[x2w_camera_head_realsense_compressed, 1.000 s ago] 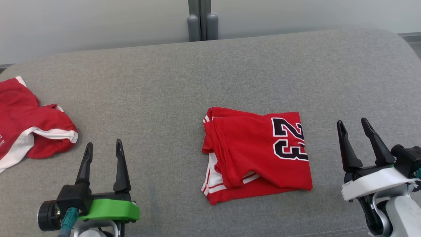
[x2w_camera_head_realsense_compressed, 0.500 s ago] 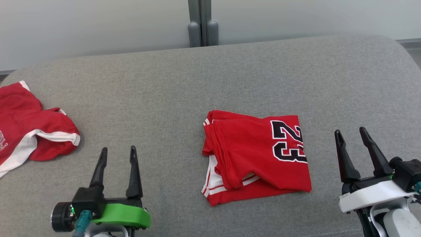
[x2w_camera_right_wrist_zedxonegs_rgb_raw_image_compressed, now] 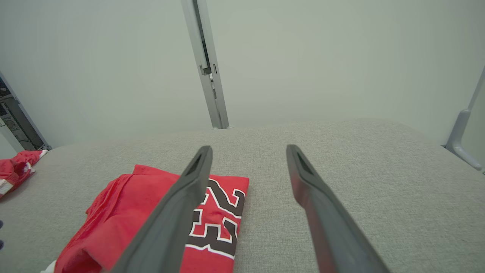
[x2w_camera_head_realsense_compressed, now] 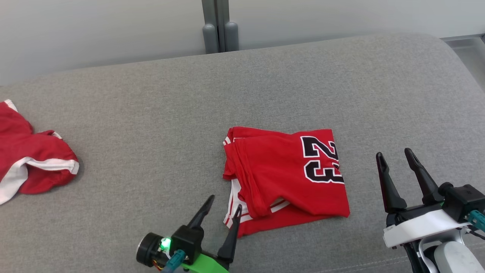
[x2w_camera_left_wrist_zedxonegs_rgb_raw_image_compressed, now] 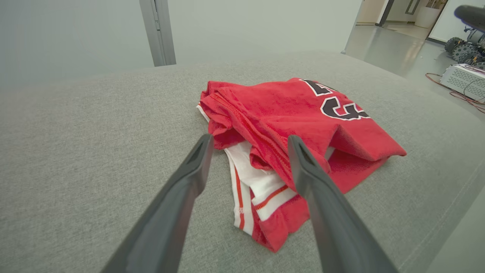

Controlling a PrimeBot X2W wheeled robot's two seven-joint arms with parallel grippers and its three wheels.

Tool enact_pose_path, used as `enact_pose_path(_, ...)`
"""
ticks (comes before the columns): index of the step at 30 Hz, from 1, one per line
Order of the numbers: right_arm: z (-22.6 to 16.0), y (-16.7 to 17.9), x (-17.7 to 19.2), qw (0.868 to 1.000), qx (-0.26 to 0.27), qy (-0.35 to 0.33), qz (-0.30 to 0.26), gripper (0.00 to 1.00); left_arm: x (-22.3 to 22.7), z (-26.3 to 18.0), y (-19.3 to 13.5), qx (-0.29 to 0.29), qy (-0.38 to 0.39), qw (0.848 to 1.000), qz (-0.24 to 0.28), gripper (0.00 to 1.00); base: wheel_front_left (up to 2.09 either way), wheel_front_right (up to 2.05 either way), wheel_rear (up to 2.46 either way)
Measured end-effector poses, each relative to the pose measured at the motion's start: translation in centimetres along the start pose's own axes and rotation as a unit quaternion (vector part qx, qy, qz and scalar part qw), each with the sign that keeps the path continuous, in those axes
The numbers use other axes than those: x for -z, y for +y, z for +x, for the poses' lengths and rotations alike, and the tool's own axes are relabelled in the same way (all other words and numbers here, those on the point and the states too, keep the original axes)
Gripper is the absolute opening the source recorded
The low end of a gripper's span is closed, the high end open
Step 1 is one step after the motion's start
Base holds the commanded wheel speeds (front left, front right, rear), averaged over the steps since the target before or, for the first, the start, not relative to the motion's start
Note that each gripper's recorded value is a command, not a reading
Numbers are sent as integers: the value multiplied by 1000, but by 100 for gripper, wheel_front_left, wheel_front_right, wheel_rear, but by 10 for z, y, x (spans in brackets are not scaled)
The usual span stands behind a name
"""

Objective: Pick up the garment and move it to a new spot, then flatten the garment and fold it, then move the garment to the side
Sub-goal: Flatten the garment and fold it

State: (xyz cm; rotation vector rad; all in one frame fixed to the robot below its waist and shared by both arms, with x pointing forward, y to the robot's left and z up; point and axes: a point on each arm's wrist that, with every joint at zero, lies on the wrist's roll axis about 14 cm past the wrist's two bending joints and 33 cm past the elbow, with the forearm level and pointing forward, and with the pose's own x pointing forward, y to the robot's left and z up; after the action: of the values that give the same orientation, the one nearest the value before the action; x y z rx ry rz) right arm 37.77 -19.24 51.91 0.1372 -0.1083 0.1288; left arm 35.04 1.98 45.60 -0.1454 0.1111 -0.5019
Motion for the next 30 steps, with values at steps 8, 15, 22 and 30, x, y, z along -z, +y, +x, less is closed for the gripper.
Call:
enact_pose_path(8, -4, -2, 3, 1000, 5, 5, 1, 100, 34, 9, -43, 83, 59, 995, -2, 100, 0, 0, 0)
enact_pose_path(15, -7, -10, 4, 1000, 18, 9, 2, 100, 50, 19, -52, 101, 90, 991, -8, 100, 0, 0, 0)
enact_pose_path(22, -9, -14, 6, 1000, 26, 12, 3, 100, 57, 25, -49, 95, 106, 990, -18, 0, 0, 0, 0)
enact_pose_path(30, -4, -9, 5, 1000, 20, 8, 7, 100, 44, 30, -38, 72, 84, 994, -6, 0, 0, 0, 0)
